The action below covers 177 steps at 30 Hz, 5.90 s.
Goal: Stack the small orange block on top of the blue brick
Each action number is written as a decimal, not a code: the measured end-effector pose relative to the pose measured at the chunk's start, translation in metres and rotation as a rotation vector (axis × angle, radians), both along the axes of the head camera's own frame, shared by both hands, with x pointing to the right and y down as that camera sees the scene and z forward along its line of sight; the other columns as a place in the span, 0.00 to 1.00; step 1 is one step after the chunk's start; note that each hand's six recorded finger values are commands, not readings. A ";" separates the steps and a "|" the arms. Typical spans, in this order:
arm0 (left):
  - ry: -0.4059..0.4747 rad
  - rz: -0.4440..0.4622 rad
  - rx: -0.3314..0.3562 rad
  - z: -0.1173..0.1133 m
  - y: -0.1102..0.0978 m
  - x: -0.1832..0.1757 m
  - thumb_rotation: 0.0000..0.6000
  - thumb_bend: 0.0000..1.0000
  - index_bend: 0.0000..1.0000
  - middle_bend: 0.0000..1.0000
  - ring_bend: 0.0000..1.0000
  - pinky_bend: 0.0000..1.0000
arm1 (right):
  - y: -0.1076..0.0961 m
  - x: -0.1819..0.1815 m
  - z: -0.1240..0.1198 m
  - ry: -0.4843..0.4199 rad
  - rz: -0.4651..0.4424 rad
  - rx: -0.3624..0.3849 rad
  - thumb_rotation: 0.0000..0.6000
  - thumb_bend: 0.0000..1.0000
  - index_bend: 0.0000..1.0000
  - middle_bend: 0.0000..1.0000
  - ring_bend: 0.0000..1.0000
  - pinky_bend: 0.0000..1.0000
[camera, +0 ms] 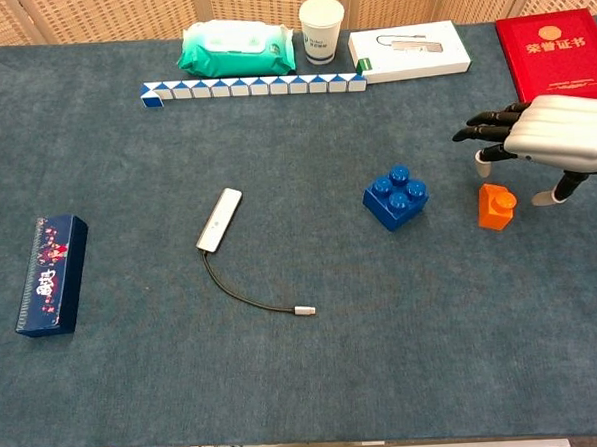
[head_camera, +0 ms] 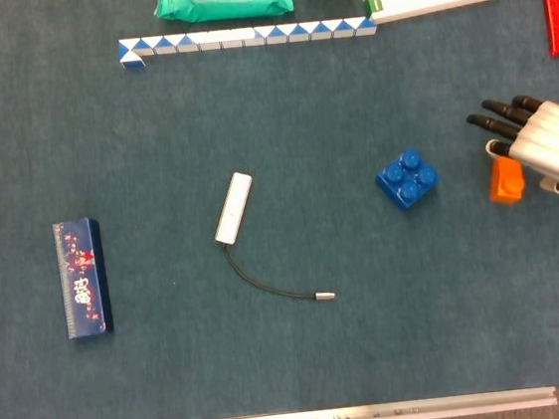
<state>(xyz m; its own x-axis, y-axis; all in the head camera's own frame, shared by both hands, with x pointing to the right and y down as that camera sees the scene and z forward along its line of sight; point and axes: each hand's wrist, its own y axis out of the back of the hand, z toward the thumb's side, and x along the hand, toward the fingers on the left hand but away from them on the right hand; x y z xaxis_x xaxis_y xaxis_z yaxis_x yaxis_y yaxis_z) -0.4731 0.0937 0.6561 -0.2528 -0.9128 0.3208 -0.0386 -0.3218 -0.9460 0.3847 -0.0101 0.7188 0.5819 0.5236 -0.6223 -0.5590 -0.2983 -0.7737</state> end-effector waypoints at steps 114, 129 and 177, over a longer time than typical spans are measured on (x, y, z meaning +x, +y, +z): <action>0.051 -0.012 0.038 -0.021 -0.001 -0.007 1.00 0.05 0.39 0.40 0.29 0.45 | -0.051 -0.138 -0.013 -0.252 0.250 -0.125 1.00 0.13 0.69 0.14 0.01 0.22; 0.053 -0.017 0.040 -0.023 -0.001 -0.009 1.00 0.05 0.39 0.40 0.29 0.45 | -0.055 -0.146 -0.007 -0.212 0.280 -0.224 1.00 0.13 0.69 0.14 0.01 0.22; 0.056 -0.017 0.042 -0.024 0.000 -0.009 1.00 0.05 0.39 0.40 0.29 0.45 | -0.057 -0.167 -0.003 -0.042 0.227 -0.232 1.00 0.13 0.69 0.14 0.01 0.21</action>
